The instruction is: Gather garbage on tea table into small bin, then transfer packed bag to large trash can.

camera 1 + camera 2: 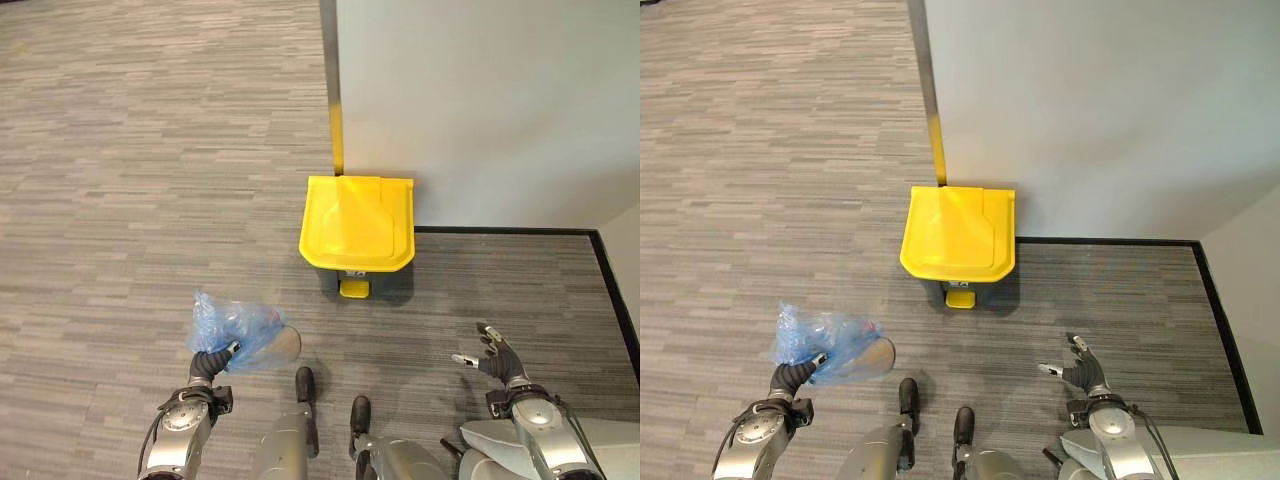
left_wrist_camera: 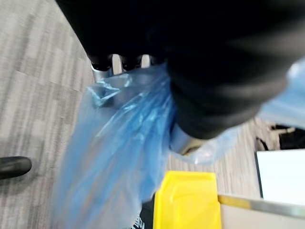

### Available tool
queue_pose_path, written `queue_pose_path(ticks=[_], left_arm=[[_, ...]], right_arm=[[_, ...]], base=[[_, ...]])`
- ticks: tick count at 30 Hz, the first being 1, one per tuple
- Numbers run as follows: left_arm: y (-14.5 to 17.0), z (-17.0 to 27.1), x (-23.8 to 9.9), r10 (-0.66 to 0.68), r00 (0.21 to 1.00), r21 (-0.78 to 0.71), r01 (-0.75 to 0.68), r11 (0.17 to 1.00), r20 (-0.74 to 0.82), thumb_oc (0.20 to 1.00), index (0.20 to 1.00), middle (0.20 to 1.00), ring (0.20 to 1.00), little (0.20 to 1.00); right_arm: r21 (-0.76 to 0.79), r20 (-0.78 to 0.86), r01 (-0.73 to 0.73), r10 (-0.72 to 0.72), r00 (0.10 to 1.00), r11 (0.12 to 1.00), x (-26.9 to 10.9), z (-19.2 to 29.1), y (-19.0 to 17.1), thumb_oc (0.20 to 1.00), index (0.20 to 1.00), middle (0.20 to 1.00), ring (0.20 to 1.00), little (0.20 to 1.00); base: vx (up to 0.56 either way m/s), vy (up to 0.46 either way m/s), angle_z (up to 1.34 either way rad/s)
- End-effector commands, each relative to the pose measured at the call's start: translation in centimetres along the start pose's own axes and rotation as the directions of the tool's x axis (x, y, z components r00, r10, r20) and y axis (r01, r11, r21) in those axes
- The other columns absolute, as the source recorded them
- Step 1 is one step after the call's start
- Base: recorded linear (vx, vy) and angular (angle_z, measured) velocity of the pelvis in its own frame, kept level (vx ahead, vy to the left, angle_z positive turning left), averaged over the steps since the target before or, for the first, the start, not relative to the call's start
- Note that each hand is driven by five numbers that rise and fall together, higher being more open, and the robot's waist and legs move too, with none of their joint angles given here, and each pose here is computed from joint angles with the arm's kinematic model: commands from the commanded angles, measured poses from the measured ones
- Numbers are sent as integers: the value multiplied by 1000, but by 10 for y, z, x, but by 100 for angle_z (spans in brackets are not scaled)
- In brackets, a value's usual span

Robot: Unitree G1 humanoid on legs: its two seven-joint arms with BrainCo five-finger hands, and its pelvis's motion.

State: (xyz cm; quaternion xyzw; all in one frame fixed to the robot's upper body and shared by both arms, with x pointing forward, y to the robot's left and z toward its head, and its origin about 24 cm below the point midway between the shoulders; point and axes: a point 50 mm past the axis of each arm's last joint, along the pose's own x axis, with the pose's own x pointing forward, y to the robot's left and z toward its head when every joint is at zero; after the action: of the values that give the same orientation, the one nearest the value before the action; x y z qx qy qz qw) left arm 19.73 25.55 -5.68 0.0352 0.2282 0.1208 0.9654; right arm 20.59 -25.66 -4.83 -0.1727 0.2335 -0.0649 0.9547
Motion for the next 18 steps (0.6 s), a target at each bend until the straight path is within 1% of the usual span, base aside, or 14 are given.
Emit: queue_pose_path(ticks=[1, 9, 18], left_arm=[[15, 5, -6, 19, 999, 51, -21, 998, 43, 200, 200, 200, 200, 200], [30, 10, -6, 69, 996, 48, -72, 996, 62, 200, 200, 200, 200, 200], [33, 17, -4, 88, 993, 36, -91, 995, 79, 200, 200, 200, 200, 200]], right_arm=[[17, 22, 31, -32, 999, 999, -2, 1, -8, 1000, 1000, 1000, 1000, 1000], [69, 21, 1, -3, 1000, 998, 3, 5, 5, 1000, 1000, 1000, 1000, 1000], [72, 29, -21, 19, 999, 997, 6, 9, 11, 1000, 1000, 1000, 1000, 1000]], base=[[220, 189, -60], [136, 155, -35], [128, 82, -16]])
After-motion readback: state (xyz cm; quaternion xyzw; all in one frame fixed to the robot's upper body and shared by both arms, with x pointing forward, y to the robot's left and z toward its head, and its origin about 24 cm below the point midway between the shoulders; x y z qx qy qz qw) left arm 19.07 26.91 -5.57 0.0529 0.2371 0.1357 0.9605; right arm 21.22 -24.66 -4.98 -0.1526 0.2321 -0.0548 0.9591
